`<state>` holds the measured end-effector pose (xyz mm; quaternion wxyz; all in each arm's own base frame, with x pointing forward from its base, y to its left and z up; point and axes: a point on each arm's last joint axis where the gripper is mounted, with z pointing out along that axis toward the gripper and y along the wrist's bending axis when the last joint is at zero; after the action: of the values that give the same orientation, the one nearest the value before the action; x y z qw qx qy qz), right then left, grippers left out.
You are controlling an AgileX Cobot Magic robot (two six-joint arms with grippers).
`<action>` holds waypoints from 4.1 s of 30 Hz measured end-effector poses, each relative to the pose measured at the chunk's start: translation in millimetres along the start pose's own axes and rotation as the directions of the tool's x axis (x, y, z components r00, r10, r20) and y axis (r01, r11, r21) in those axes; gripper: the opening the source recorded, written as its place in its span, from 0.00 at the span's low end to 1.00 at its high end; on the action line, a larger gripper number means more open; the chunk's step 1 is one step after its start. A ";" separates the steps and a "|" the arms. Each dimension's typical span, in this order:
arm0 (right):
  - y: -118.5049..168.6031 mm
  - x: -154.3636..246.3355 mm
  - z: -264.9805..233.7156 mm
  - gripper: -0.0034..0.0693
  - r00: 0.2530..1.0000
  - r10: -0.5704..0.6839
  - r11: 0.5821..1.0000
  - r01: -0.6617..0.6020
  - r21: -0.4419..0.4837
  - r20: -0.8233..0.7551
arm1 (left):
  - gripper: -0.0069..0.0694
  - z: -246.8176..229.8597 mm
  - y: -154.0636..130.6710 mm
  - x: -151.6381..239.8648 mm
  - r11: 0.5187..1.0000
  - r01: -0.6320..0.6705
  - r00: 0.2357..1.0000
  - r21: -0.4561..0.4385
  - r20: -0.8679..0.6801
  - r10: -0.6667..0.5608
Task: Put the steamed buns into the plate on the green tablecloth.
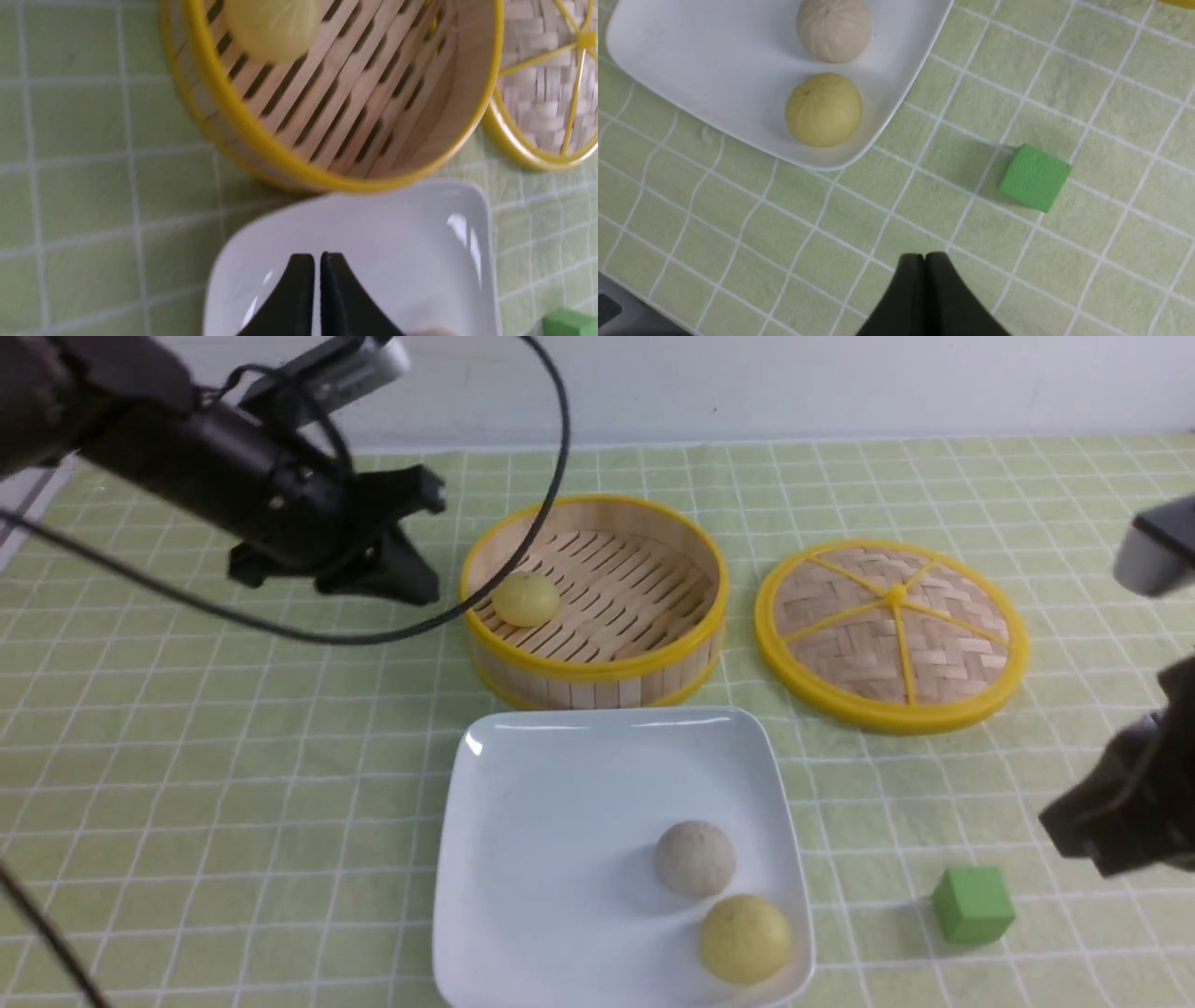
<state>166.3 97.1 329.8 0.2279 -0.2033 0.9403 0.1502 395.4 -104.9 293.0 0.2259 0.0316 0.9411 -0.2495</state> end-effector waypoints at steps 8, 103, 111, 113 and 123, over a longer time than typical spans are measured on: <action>-2.8 12.8 9.0 0.03 1.000 0.008 1.000 -0.008 0.004 -0.018 | 0.53 93.2 -31.2 -36.9 0.983 -0.112 0.993 -0.146 -0.060 0.104; -15.6 107.8 -48.1 0.04 0.562 -0.151 0.987 0.037 0.157 0.813 | 0.09 7.5 -84.5 111.3 0.919 -0.358 0.933 -0.167 -0.106 0.344; -15.6 107.8 -48.1 0.05 0.562 -0.151 0.987 0.037 0.158 0.813 | 0.10 7.3 -83.5 111.5 0.914 -0.365 0.930 -0.176 -0.113 0.349; -15.8 108.8 -47.8 0.05 0.561 -0.151 0.987 0.037 0.158 0.814 | 0.10 7.2 -83.5 111.5 0.914 -0.365 0.930 -0.176 -0.114 0.349; -40.2 163.2 4.0 0.06 0.586 -0.125 0.955 -0.147 0.256 0.801 | 0.11 7.7 -85.7 106.5 0.912 -0.372 0.928 -0.173 -0.056 0.367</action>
<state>53.1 12.3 238.8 0.6573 -0.0703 0.7455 0.0855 288.5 -189.2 279.1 0.2602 0.1910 0.9394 -0.1155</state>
